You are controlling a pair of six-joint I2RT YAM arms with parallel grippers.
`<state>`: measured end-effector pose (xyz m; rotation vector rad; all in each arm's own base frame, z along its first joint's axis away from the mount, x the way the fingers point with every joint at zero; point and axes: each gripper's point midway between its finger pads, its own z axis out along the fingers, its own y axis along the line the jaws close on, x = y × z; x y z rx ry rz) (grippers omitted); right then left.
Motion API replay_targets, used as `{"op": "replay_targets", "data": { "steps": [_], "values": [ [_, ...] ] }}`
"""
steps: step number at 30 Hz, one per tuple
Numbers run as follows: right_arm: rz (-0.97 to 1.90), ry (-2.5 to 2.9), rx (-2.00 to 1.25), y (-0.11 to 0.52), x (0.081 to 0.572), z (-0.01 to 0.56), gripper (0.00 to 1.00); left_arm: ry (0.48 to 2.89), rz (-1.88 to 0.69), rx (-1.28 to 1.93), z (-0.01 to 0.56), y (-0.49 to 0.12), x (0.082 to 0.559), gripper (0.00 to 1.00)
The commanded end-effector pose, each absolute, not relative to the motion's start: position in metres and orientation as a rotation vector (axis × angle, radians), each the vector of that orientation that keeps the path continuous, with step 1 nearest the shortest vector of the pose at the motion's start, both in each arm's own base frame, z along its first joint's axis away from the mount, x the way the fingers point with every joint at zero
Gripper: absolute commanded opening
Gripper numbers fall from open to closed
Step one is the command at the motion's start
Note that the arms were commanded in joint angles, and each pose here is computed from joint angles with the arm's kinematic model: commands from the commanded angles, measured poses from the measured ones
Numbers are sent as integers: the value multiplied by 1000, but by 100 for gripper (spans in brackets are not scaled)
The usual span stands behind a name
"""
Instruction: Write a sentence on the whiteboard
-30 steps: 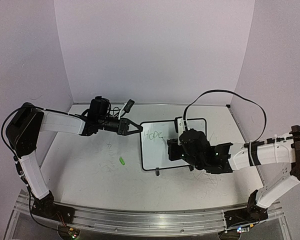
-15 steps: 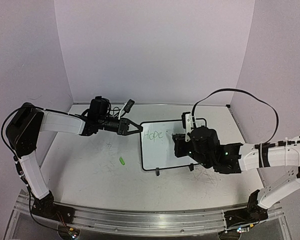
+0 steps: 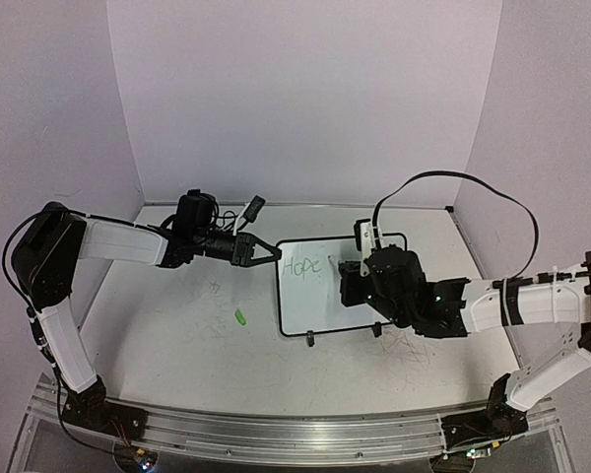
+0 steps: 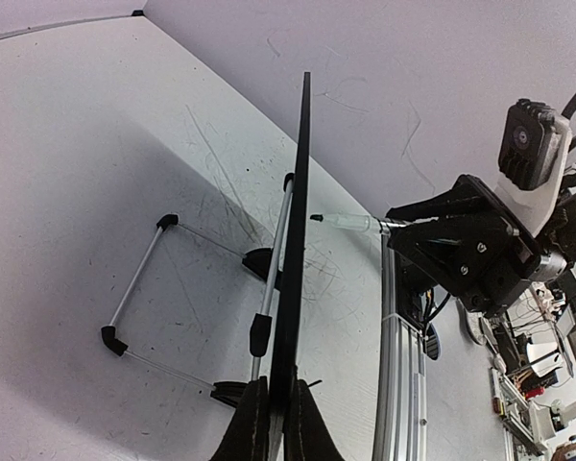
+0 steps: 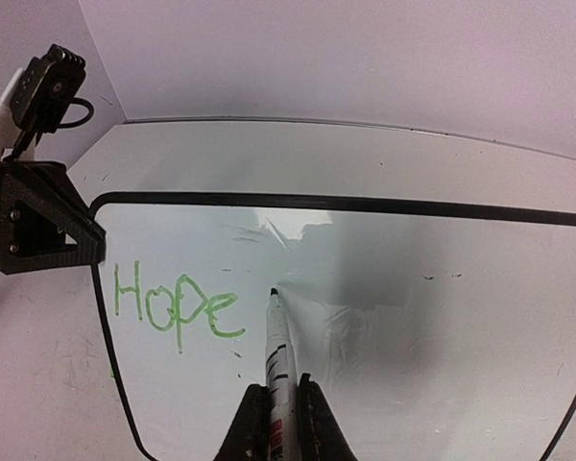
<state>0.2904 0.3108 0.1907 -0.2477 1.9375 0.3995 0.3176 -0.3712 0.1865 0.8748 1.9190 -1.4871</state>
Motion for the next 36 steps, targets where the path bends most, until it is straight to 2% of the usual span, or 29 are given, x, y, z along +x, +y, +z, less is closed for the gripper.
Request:
{"op": "replay_targets", "data": {
  "steps": [1,12,22,36],
  "values": [
    [416,1892,-207,317,300,210,0,1838,-1522,922,214,-371,305,0],
    [356,1928,-186,312,307,197,0,1838,-1522,922,214,-372,304,0],
    [474,1908,-247,313,289,211,0,1841,-1523,920,213,-372,305,0],
    [434,1941,-242,316,295,197,0,1842,-1526,922,212,-372,305,0]
  ]
}}
